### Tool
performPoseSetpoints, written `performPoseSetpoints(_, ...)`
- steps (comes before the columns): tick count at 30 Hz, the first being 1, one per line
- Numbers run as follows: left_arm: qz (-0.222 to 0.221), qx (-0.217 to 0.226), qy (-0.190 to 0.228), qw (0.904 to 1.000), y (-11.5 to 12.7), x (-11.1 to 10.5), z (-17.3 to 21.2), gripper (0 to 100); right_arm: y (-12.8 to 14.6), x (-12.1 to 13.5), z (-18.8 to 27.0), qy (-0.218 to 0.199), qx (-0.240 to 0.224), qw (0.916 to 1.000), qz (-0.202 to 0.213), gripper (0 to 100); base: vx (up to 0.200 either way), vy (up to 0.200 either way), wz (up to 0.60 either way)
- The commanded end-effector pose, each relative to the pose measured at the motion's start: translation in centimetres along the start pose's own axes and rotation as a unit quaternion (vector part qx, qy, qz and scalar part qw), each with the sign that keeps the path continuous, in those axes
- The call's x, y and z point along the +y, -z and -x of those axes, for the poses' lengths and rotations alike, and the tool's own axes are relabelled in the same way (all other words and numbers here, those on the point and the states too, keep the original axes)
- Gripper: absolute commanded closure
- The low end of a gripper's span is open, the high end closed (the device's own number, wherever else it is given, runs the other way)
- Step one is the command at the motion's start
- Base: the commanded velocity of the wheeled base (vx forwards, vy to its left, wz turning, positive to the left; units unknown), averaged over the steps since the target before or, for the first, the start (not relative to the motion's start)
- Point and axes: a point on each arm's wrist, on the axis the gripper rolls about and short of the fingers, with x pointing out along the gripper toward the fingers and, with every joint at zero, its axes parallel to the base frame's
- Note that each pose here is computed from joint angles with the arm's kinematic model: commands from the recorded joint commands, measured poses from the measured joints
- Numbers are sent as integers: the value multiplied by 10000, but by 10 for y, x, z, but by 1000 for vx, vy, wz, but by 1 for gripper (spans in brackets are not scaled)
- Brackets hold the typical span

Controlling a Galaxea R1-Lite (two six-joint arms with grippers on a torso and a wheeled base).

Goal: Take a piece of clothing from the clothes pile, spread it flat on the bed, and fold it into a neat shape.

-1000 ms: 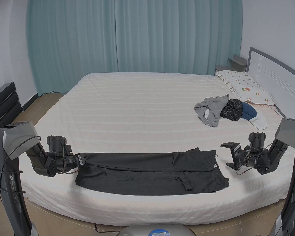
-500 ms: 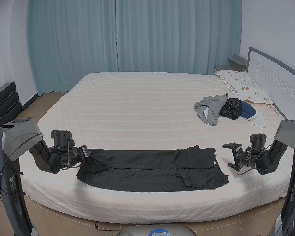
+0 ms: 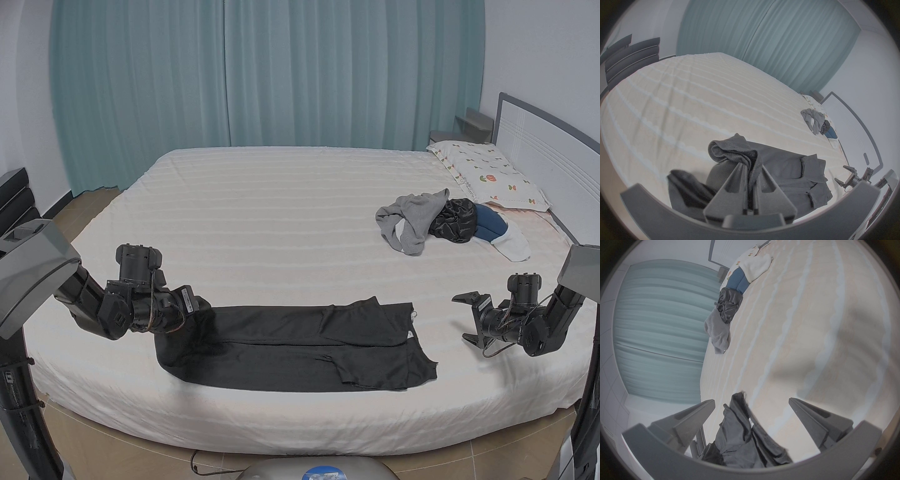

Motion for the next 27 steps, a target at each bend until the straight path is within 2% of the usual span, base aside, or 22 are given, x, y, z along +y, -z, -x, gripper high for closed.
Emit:
performPoseSetpoints(1,-232,-161,154,9995,-9,-39,10,100,1,-1,0,11,9,10000,4,0,0,-200,0)
performPoseSetpoints(9,-587,112,187,9980,5,-84,6,100,1,0,-1,-1,19,10000,11,0,0,-200,0)
performPoseSetpoints(17,-910,610,298,9935,30,-139,1,100,2,0,-1,8,38,10000,21,0,0,-200,0)
performPoseSetpoints(25,-1168,874,176,9891,46,-167,-15,100,3,0,-1,16,41,10000,23,0,0,-200,0)
performPoseSetpoints(27,-1246,884,130,9882,54,-175,-25,100,3,0,-1,16,41,10000,31,0,0,0,0)
